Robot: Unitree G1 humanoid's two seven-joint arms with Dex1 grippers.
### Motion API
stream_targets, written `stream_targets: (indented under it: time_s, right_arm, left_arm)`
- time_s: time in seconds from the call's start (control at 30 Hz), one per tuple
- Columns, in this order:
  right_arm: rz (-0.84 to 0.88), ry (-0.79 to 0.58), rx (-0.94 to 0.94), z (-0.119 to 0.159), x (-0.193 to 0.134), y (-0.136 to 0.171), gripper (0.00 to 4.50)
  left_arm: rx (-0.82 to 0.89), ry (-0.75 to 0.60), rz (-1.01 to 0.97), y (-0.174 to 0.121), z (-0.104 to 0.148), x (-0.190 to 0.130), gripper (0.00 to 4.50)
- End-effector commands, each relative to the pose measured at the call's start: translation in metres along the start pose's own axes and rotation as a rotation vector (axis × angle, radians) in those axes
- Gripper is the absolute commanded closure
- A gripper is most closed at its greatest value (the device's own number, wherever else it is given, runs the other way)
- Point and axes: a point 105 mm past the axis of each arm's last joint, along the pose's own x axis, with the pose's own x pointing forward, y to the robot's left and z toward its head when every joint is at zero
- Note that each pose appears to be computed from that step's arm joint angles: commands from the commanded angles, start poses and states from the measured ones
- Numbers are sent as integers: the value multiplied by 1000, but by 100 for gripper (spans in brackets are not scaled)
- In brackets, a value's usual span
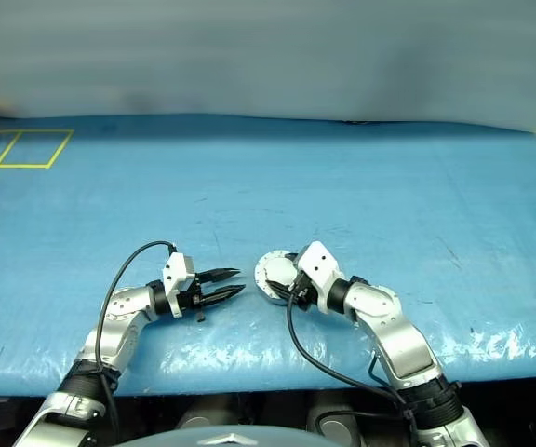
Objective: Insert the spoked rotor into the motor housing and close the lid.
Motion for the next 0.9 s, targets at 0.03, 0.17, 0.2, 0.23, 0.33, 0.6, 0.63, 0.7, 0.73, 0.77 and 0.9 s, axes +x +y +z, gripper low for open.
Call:
stream_targets:
  time_s: [0.03,0.17,0.2,0.23,0.33,0.6,0.63,0.7,0.73,0.77,0.9]
  right_arm:
    - [4,-8,-54,10,-2,-2,149]
    - [2,14,-65,6,1,-1,149]
    - [-1,21,-68,4,1,-1,149]
    - [-6,27,-67,3,2,-2,149]
    - [-12,38,-66,0,4,-1,149]
    - [-5,78,-72,-6,8,3,149]
    - [-4,80,-72,-7,8,4,149]
    - [-12,94,-77,-10,8,3,149]
    - [-21,110,-80,-12,7,1,149]
    - [-25,123,-79,-15,7,1,149]
    - [-37,170,-63,-24,6,-1,149]
  left_arm:
    - [30,-23,2,1,9,1,276]
    - [26,-24,3,0,9,1,276]
    - [25,-23,4,0,9,1,276]
    - [24,-23,5,0,8,1,276]
    - [23,-22,8,0,8,0,276]
    - [22,-19,13,0,8,0,276]
    - [22,-19,13,0,8,0,276]
    - [21,-19,14,0,8,-1,276]
    - [21,-18,13,0,8,0,276]
    - [20,-17,14,0,8,0,276]
    - [-13,-64,76,9,17,5,276]
